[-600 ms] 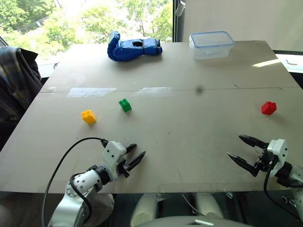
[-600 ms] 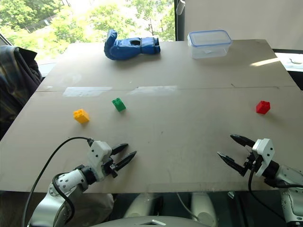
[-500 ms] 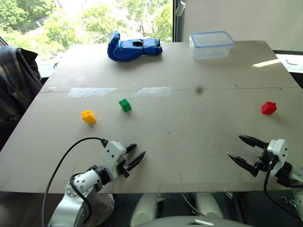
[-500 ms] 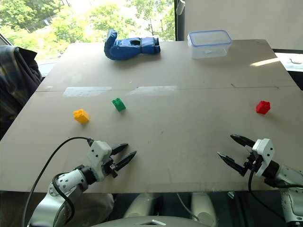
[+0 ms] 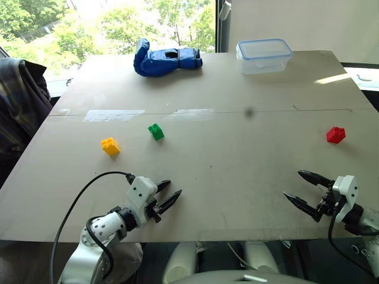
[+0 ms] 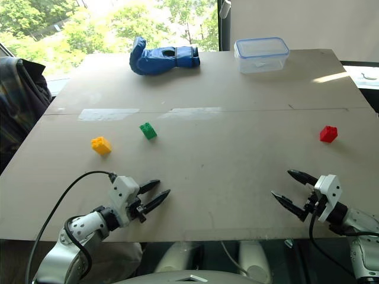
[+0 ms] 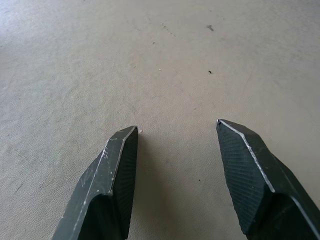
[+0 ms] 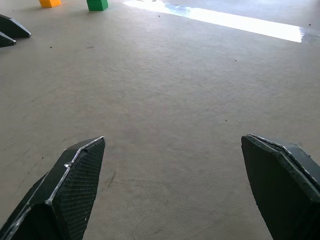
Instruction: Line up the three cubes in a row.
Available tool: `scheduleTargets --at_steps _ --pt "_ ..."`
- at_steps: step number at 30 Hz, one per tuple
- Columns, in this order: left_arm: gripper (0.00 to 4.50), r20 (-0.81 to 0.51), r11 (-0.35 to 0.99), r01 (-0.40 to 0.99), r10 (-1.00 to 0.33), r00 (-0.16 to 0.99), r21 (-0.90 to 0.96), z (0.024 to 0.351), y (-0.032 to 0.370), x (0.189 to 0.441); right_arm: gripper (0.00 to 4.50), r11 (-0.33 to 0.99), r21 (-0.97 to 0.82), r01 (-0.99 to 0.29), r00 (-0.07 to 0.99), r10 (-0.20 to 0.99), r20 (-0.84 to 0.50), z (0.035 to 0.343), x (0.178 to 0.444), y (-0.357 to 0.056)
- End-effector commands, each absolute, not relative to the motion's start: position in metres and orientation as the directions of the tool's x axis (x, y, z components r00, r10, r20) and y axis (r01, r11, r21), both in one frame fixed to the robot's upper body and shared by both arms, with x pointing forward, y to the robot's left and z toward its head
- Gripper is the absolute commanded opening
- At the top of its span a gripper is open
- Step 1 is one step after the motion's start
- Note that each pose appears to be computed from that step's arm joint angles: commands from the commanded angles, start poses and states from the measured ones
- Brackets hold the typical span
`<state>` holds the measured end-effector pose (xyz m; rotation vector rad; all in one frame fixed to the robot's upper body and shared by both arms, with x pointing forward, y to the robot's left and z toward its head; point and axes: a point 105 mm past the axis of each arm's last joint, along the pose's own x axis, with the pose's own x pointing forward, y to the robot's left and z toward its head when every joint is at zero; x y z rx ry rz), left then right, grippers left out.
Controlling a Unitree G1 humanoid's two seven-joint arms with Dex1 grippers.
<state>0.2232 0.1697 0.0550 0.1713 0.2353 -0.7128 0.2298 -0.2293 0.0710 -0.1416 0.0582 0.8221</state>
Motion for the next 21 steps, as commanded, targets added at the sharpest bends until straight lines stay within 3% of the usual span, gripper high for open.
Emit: scheduleTargets --at_steps 1,5,12,15,21 --pt "2.49 -0.291 0.734 0.675 -0.633 0.718 0.068 0.052 0.169 0.220 4.50 0.667 -0.137 -0.733 0.679 0.729 -0.084 0.080 0.232 -0.227" --pt "2.49 -0.285 0.725 0.684 -0.641 0.712 0.080 0.054 0.168 0.222 4.50 0.709 -0.150 -0.689 0.721 0.691 -0.043 0.086 0.237 -0.230" --pt "2.49 -0.197 0.557 0.810 -0.787 0.585 0.183 0.110 0.128 0.238 4.50 0.944 -0.230 -0.234 0.970 0.243 0.008 0.106 0.279 -0.295" --pt "2.49 -0.200 0.445 0.871 -0.852 0.484 0.211 0.130 0.111 0.237 4.50 0.979 -0.189 -0.076 0.997 0.077 -0.001 0.108 0.289 -0.318" --pt "2.49 -0.193 0.281 0.937 -0.927 0.321 0.207 0.168 0.088 0.235 4.50 0.994 -0.073 0.086 0.996 -0.087 -0.013 0.110 0.308 -0.338"
